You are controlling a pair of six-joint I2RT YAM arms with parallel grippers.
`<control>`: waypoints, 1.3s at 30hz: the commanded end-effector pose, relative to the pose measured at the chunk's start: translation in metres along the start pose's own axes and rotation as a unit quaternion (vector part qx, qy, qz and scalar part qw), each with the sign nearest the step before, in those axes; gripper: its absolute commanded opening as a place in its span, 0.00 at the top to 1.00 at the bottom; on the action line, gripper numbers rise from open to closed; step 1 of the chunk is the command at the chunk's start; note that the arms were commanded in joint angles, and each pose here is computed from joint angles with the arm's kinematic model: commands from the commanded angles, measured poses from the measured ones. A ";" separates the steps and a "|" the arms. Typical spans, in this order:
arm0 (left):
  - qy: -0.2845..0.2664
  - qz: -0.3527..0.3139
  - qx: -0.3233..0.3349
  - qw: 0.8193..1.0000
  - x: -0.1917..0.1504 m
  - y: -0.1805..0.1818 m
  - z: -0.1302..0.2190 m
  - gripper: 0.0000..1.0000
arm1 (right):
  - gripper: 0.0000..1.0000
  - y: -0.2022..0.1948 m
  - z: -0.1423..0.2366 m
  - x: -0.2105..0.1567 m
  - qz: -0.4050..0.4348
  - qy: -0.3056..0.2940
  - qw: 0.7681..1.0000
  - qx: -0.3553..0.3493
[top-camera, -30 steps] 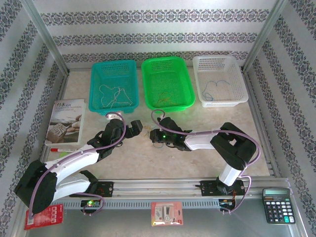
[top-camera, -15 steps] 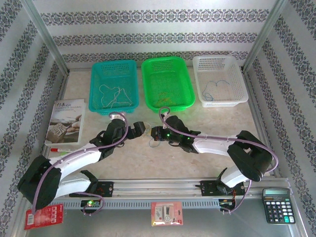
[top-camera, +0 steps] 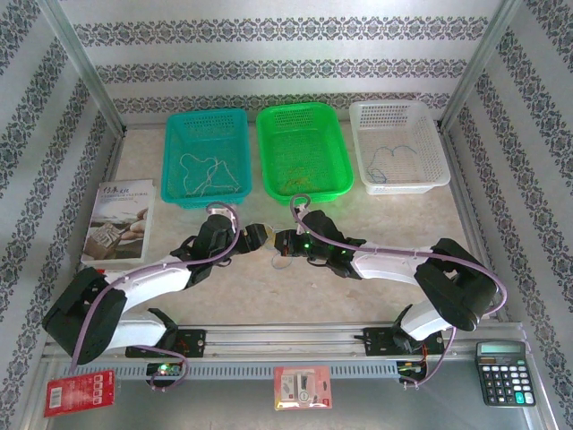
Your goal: Untangle the cables
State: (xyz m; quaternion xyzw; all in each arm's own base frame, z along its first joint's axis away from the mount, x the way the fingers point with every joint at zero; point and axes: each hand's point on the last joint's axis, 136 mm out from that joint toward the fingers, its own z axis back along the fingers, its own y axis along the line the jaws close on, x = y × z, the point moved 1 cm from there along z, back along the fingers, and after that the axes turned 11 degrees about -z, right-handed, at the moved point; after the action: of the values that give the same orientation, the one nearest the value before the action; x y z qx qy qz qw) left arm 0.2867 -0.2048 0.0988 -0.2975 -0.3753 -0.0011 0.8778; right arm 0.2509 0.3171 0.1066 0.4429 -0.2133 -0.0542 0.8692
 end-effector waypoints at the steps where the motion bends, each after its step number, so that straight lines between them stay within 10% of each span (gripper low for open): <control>1: 0.000 0.008 -0.040 0.999 0.000 -0.013 -0.006 0.28 | 1.00 0.003 0.003 0.002 -0.006 -0.003 1.000 0.012; 14: 0.020 0.023 -0.063 0.998 -0.013 -0.015 -0.027 0.58 | 1.00 0.006 0.002 0.004 -0.015 -0.005 1.000 0.020; 22: 0.025 0.024 -0.052 0.998 -0.018 -0.008 -0.030 1.00 | 1.00 0.024 0.012 0.020 -0.082 0.006 0.986 0.142; 34: 0.030 0.019 -0.027 0.999 -0.025 0.003 -0.024 1.00 | 1.00 0.045 0.049 0.048 -0.073 -0.045 0.976 0.198; 39: 0.017 0.003 -0.047 0.999 -0.015 -0.008 -0.017 0.60 | 1.00 0.054 0.058 0.049 -0.039 -0.044 0.983 0.172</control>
State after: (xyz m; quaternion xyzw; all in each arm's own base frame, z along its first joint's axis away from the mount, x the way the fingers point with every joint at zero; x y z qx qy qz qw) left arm 0.2872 -0.2237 0.0749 -0.3385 -0.3456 -0.0081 0.8752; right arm 0.2636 0.2932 0.1845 0.6059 -0.2196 -0.0891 0.7594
